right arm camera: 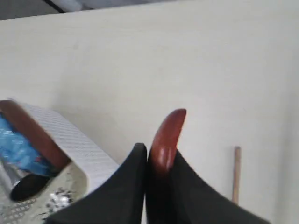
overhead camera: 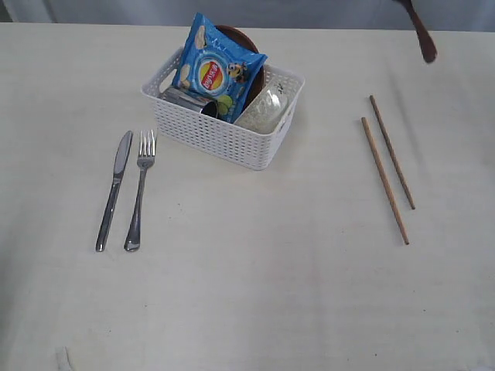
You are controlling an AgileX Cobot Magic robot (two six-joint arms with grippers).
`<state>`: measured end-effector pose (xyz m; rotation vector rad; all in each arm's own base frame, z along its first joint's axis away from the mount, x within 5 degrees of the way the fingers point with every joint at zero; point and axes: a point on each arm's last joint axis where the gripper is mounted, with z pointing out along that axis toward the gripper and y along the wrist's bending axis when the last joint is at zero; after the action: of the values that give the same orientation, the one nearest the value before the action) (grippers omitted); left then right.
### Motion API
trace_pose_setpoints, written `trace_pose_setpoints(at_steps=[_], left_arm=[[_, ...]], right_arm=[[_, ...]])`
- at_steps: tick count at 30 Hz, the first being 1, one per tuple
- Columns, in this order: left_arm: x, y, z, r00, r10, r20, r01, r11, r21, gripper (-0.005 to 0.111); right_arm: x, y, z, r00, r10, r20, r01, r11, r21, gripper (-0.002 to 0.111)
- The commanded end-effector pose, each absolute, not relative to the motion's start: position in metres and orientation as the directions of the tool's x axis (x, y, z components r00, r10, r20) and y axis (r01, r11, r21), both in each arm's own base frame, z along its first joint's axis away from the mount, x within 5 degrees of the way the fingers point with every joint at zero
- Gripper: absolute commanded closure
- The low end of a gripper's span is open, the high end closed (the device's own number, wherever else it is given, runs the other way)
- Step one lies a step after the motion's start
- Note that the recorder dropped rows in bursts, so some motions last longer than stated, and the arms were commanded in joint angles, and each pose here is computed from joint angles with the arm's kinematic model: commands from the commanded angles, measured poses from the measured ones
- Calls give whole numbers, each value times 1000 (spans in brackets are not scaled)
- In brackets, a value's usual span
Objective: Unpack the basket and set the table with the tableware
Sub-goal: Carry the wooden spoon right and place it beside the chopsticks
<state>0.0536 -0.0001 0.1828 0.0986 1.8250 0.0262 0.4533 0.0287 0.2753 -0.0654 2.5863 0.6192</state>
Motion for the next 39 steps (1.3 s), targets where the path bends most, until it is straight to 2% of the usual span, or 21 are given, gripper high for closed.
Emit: trace_pose_setpoints(at_steps=[1, 7, 13, 21, 23, 27, 30, 35, 38, 39], left_arm=[[54, 0, 182, -250, 81, -965, 59, 996, 68, 107], [54, 0, 182, -250, 81, -965, 59, 996, 68, 107], [54, 0, 182, -250, 81, -965, 59, 996, 68, 107], [54, 0, 182, -250, 81, -965, 59, 996, 68, 107], [54, 0, 182, -250, 81, -965, 59, 996, 68, 107], [54, 0, 182, -250, 81, -965, 59, 996, 68, 107], [54, 0, 182, -250, 81, -965, 59, 996, 68, 107], [54, 0, 182, -250, 81, -965, 59, 996, 68, 107], [54, 0, 182, -250, 81, -965, 59, 996, 68, 107], [54, 0, 182, -250, 81, -965, 59, 996, 68, 107]], right_arm=[[440, 7, 213, -913, 170, -371, 8, 916, 401, 109], [409, -2, 146, -930, 182, -320, 78, 948, 310, 109], [390, -2, 123, -945, 164, -282, 82, 956, 282, 109], [386, -3, 119, -954, 123, -272, 52, 965, 256, 107], [386, -3, 119, -954, 123, -272, 52, 965, 256, 101], [387, -3, 117, -954, 126, -272, 55, 965, 256, 75], [387, -3, 117, -953, 129, -274, 57, 965, 256, 64], [391, -2, 123, -951, 137, -278, 58, 960, 273, 67], [396, 1, 141, -944, 150, -295, 54, 949, 311, 67], [402, 4, 159, -937, 155, -313, 40, 939, 343, 67]])
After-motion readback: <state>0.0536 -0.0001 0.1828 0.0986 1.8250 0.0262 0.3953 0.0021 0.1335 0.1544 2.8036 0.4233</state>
